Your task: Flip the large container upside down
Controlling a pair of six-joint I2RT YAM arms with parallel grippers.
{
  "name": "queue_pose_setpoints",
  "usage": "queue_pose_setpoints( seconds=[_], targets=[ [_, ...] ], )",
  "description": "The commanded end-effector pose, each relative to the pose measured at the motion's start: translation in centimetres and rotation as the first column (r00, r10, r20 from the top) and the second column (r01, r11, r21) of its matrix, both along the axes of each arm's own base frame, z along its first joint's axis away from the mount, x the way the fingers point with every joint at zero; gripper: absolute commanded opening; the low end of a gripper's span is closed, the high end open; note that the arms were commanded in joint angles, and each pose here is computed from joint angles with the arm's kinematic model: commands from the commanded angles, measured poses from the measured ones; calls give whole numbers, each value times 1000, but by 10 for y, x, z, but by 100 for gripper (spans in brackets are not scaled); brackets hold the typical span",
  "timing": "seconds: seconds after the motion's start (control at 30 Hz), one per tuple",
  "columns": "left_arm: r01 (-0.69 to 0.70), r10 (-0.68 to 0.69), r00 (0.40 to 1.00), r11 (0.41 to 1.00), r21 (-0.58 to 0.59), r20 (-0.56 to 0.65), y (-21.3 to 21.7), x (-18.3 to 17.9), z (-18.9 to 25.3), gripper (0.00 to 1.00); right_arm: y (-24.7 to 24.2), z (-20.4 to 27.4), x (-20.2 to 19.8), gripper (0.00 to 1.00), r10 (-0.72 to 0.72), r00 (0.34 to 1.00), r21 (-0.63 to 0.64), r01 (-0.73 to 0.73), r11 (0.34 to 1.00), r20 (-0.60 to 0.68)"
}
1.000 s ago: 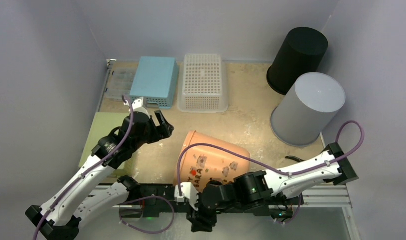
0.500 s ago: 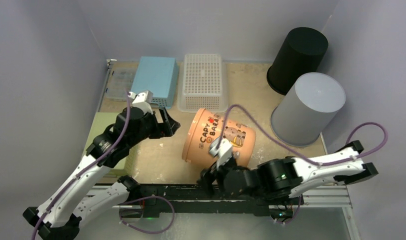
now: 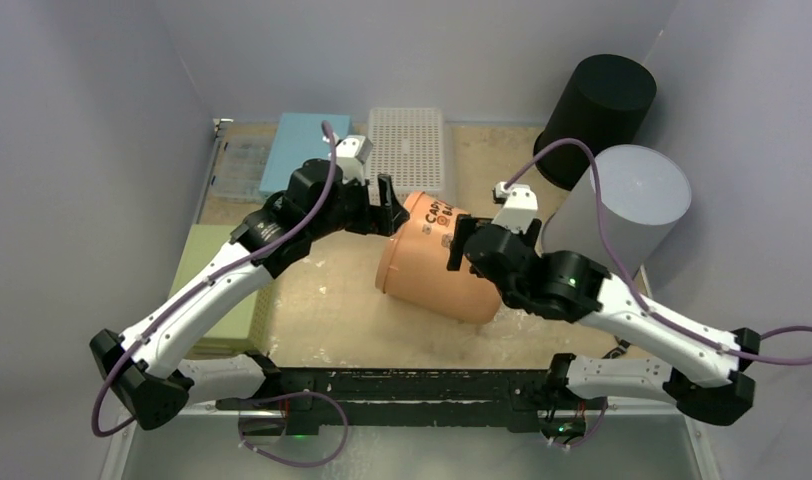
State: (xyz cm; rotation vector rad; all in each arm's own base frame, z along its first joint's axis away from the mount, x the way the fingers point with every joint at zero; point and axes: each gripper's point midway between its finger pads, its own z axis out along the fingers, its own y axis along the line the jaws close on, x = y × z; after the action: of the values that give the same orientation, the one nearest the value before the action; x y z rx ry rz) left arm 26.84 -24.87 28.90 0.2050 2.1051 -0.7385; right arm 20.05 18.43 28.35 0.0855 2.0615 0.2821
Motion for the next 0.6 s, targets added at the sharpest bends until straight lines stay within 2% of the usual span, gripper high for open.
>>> queue_pose_setpoints(
  seconds=[0.0,0.1,0.27,0.37,0.57],
  targets=[
    [65,-66,992,998,17,112,-23,17,24,84,-20,-7,27,99,-45,999,-9,44,999,-29],
    [75,-81,993,994,76,88,-32,25,8,83,-29,1,54,99,-21,1000,97,22,995,-6],
    [16,-31,996,985,169,88,-31,42,-13,78,-36,-18,74,99,-14,997,115,22,993,-69],
    [23,-41,995,981,194,86,-38,45,-20,72,-38,-36,83,99,8,992,138,9,990,-123],
    [44,-62,995,975,217,74,-48,42,-32,51,-42,-51,85,99,35,988,212,-3,977,-151]
  ],
)
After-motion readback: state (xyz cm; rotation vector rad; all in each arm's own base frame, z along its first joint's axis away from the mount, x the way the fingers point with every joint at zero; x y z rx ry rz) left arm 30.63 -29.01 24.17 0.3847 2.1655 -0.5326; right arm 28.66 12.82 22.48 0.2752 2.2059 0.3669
